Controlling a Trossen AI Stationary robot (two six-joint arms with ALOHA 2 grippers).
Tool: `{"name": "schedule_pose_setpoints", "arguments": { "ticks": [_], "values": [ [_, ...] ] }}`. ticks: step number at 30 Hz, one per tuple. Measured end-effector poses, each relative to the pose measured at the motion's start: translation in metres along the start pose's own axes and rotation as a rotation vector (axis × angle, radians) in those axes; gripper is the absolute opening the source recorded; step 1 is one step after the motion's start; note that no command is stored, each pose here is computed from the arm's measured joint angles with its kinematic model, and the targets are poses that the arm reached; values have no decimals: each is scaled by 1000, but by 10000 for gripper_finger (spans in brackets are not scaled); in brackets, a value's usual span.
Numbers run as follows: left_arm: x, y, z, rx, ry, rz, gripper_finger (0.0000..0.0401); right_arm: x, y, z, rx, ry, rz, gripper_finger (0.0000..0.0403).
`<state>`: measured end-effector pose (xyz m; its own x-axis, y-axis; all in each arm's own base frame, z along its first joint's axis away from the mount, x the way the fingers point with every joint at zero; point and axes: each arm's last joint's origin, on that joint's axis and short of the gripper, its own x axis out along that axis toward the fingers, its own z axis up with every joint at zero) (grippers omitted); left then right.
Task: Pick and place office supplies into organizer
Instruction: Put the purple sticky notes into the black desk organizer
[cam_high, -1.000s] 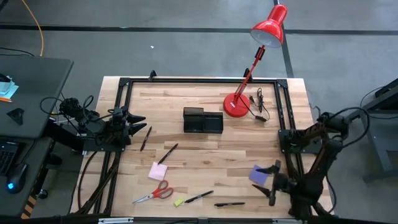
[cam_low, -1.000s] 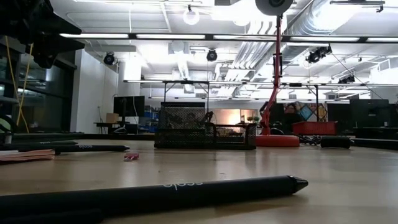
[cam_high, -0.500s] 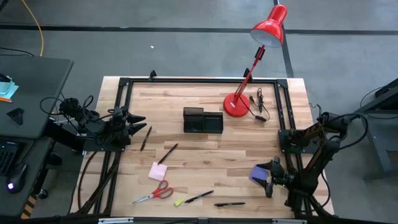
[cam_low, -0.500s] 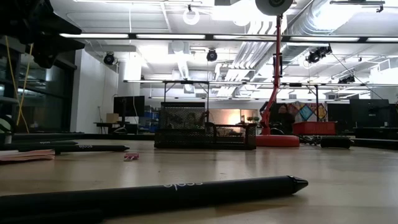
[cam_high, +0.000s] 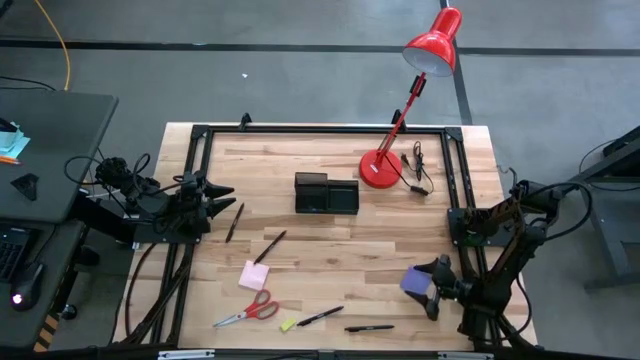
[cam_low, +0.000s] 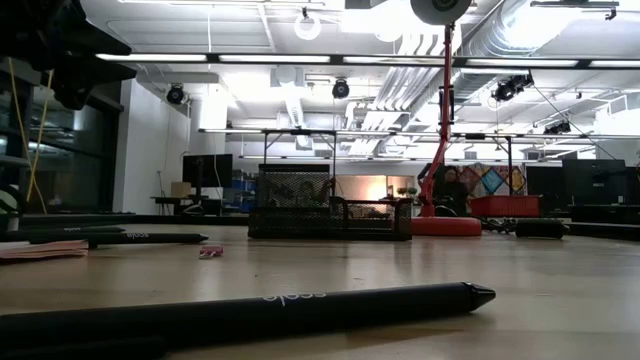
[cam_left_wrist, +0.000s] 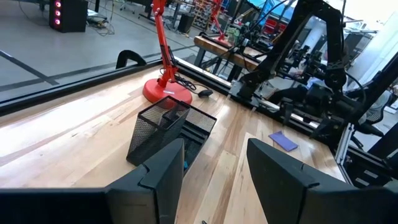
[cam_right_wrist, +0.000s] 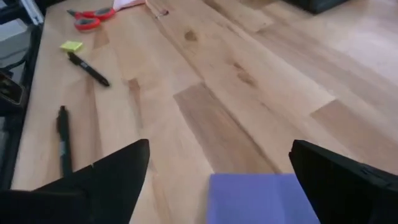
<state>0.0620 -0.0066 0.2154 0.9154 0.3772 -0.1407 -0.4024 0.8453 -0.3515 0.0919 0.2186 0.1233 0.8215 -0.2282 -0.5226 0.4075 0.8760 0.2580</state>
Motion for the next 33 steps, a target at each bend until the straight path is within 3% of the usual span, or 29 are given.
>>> {"name": "schedule_pose_setpoints", "arguments": {
  "ticks": [7,16,24,33],
  "values": [
    [0,0,0,0,0,0,168,6,9,2,40,0,35,373],
    [0,0,0,0,0,0,168,24,6,7,63,223,-86,374],
    [0,0,0,0,0,0,168,32,5,12,-88,245,-101,374],
    [0,0,0,0,0,0,168,32,0,11,-101,331,-151,374]
  ]
}}
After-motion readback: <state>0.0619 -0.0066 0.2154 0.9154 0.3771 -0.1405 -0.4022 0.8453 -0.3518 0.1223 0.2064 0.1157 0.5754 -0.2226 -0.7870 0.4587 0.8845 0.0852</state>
